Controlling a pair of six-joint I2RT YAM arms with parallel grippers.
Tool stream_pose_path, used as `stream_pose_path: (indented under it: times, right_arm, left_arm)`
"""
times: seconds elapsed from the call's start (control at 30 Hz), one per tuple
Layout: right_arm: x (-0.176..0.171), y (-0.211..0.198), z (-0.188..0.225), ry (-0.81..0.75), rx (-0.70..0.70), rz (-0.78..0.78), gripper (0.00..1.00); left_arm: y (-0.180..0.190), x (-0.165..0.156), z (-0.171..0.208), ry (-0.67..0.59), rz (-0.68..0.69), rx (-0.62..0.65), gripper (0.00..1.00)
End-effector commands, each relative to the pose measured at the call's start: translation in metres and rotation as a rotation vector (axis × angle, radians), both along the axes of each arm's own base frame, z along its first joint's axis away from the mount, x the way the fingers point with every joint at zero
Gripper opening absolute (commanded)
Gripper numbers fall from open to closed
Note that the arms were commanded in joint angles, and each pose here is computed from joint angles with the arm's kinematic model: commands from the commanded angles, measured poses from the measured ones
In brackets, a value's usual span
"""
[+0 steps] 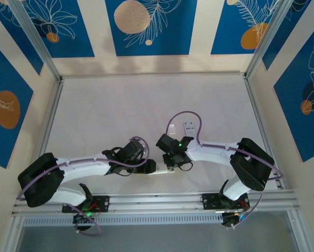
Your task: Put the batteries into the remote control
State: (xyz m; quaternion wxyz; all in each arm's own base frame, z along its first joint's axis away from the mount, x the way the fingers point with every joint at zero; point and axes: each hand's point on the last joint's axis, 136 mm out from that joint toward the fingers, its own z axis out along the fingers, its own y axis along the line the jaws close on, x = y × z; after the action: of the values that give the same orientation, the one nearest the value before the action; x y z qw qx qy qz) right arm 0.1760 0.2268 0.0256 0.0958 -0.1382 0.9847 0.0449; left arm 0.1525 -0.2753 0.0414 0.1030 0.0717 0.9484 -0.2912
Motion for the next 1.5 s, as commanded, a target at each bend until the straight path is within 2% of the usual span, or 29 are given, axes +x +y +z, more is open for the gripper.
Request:
stream_pose_path:
  times: [0.0, 0.17, 0.3, 0.5, 0.63, 0.93, 1.23, 1.33, 1.47]
  right_arm:
    - [-0.016, -0.023, -0.008, 0.058, -0.083, -0.030, 0.17]
    - [-0.022, -0.028, -0.011, 0.082, -0.091, -0.080, 0.14]
    - [-0.035, -0.039, -0.025, 0.127, -0.144, -0.128, 0.07]
    - [-0.055, -0.049, -0.041, 0.184, -0.236, -0.170, 0.06]
    - [-0.052, -0.045, -0.037, 0.178, -0.243, -0.159, 0.06]
    - [-0.010, -0.016, 0.022, 0.068, -0.121, -0.099, 0.18]
    - [0.008, -0.011, 0.048, 0.032, 0.012, -0.126, 0.23]
    - [0.019, -0.010, 0.060, -0.007, 0.059, -0.115, 0.24]
    - [0.044, -0.005, 0.077, -0.069, 0.170, -0.125, 0.26]
  left_arm:
    - [0.000, -0.004, -0.003, 0.011, 0.001, 0.006, 0.73]
    - [0.001, -0.003, -0.002, 0.006, 0.002, 0.007, 0.73]
    - [-0.001, -0.003, -0.002, 0.006, 0.001, 0.005, 0.73]
    - [0.000, -0.004, -0.004, 0.011, 0.002, 0.004, 0.73]
    - [0.002, -0.004, -0.005, 0.011, 0.007, 0.006, 0.73]
    - [0.004, -0.003, -0.005, 0.004, 0.016, 0.016, 0.73]
    - [0.011, 0.000, 0.000, -0.026, 0.030, 0.030, 0.73]
    - [0.017, 0.008, 0.012, -0.075, 0.036, 0.060, 0.73]
    - [0.037, 0.039, 0.045, -0.196, 0.068, 0.117, 0.74]
